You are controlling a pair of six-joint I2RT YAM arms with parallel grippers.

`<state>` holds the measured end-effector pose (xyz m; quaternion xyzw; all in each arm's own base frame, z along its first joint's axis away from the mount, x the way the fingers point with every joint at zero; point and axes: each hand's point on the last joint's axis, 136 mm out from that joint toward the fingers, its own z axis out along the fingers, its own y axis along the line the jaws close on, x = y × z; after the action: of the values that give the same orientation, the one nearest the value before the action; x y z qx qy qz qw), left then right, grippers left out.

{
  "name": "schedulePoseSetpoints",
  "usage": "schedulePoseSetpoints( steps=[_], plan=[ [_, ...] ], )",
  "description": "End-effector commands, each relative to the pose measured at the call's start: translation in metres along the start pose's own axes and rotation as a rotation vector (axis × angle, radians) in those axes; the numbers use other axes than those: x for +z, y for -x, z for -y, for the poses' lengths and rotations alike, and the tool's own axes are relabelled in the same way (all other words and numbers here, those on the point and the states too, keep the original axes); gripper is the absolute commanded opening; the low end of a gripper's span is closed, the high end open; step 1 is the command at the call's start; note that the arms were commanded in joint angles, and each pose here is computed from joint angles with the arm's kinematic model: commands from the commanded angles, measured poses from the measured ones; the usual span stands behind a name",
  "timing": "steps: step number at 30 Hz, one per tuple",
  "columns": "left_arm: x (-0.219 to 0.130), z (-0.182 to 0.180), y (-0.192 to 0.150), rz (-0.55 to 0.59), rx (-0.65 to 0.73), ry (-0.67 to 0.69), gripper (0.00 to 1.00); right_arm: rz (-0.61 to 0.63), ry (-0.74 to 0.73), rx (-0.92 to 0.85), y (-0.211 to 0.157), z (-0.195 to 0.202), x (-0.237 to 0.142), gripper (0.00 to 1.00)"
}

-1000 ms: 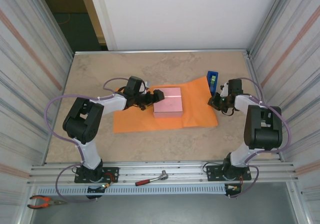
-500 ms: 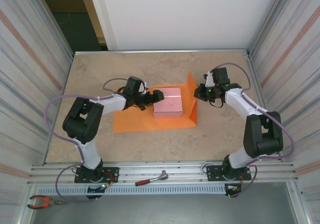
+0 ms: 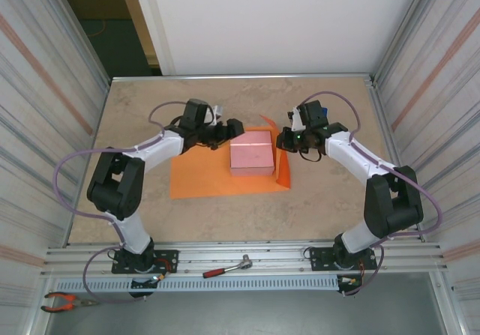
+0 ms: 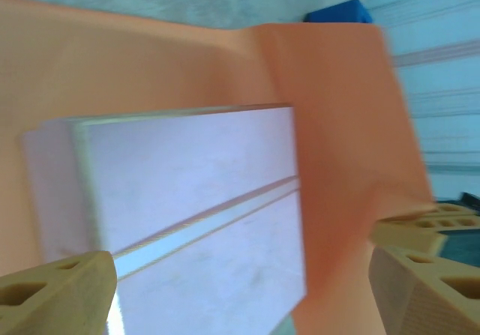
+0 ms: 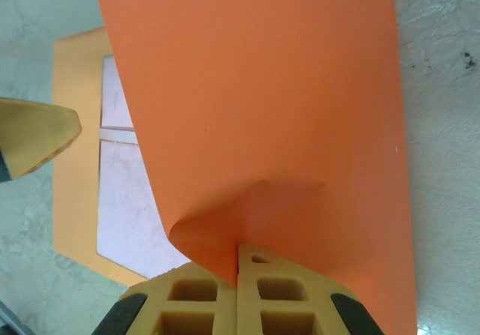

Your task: Wrap the gift box in paper

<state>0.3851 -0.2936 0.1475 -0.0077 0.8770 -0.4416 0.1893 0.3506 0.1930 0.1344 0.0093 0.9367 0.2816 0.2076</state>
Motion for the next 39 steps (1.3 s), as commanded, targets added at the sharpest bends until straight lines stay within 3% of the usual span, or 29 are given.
schedulePoseSetpoints(
  steps=[1, 8, 16, 24, 26, 30, 33, 34, 35, 36, 39],
  plan=[
    [0.006, 0.042, 0.002, -0.025, 0.033, -0.067, 0.87, 0.019, 0.008, 0.000, 0.008, -0.011, 0.000, 0.00],
    [0.035, 0.067, 0.009, -0.021, 0.010, -0.060, 0.84, 0.017, 0.008, -0.003, 0.007, -0.013, 0.004, 0.00],
    [0.051, 0.054, -0.004, -0.025, -0.062, 0.044, 0.80, 0.025, 0.014, -0.002, 0.008, -0.013, 0.005, 0.00],
    [0.069, 0.059, 0.001, -0.036, -0.056, 0.035, 0.76, 0.025, 0.022, -0.006, 0.008, -0.017, 0.007, 0.00],
    [0.073, 0.060, 0.002, -0.041, -0.051, 0.030, 0.71, 0.024, 0.024, -0.006, 0.008, -0.018, 0.007, 0.00],
    [0.080, 0.064, 0.004, -0.052, -0.042, 0.014, 0.51, 0.020, 0.026, -0.012, 0.006, -0.020, 0.009, 0.00],
    [0.083, 0.067, 0.007, -0.059, -0.018, 0.002, 0.24, 0.014, 0.036, -0.016, 0.004, -0.023, 0.008, 0.00],
    [0.084, 0.066, 0.008, -0.060, -0.013, 0.001, 0.15, 0.011, 0.047, -0.015, 0.003, -0.025, 0.007, 0.04],
    [0.083, 0.067, 0.010, -0.066, -0.009, -0.012, 0.04, 0.013, 0.057, -0.014, 0.004, -0.027, 0.004, 0.13],
    [0.082, 0.065, 0.013, -0.067, -0.004, -0.023, 0.00, 0.020, 0.066, -0.009, 0.006, -0.028, 0.000, 0.26],
    [0.072, 0.062, 0.021, -0.069, 0.010, -0.054, 0.00, 0.064, 0.114, 0.024, 0.015, -0.030, -0.019, 0.50]
  ],
)
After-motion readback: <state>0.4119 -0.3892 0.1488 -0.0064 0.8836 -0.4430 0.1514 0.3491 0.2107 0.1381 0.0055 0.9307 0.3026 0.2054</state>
